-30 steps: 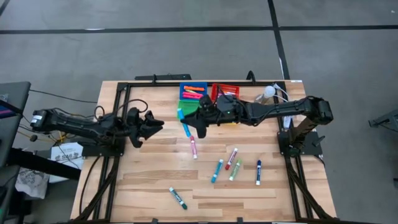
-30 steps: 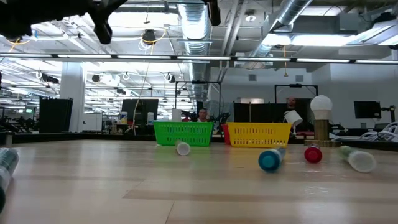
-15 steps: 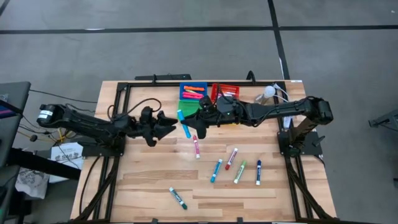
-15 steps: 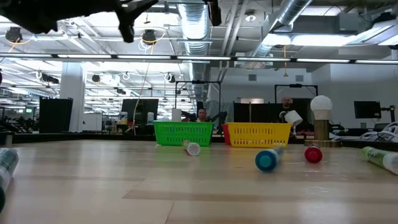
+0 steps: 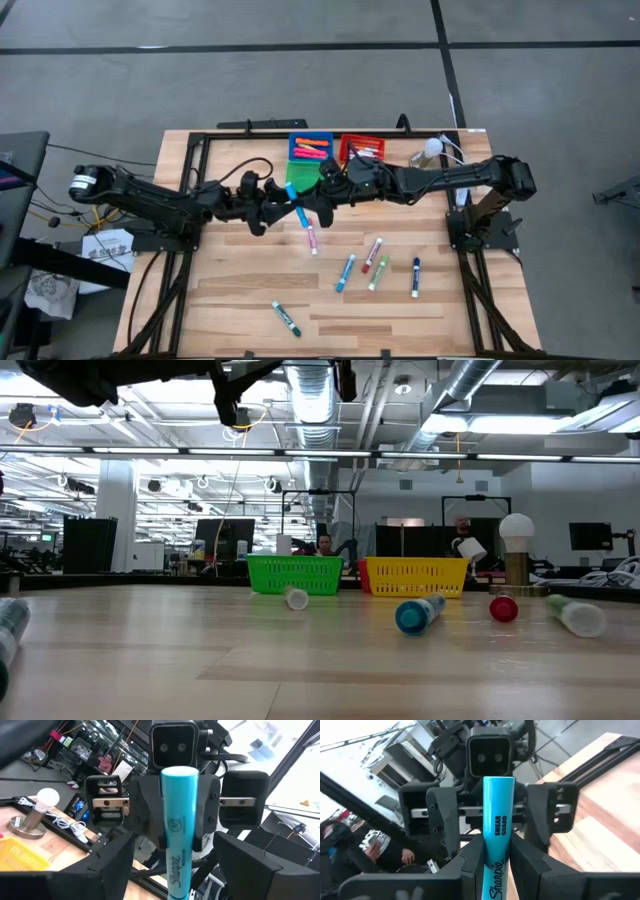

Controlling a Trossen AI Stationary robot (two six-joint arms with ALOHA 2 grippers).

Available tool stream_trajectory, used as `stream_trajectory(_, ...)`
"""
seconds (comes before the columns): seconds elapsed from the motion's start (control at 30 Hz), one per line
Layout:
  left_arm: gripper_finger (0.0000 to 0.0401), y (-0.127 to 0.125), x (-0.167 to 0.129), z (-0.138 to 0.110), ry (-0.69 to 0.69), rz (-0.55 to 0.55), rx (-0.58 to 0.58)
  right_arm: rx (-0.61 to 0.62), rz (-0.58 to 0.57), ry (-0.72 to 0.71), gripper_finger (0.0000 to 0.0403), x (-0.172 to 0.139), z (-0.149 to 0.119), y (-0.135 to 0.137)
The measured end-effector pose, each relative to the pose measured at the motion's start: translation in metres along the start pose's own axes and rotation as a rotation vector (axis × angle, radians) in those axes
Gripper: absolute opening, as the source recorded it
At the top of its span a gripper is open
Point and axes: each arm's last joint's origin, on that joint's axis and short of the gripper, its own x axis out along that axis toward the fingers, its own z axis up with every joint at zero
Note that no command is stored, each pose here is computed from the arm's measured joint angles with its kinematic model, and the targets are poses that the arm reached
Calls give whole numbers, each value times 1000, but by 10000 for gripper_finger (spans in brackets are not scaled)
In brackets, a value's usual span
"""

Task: Pick & Place Markers
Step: Put the blue highlighter into the blue basket

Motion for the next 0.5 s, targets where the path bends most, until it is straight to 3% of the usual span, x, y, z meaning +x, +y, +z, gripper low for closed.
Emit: stream_trajectory(0.5,269,4,3,7,-35,31,3,-14,14,75,66,0,-8,2)
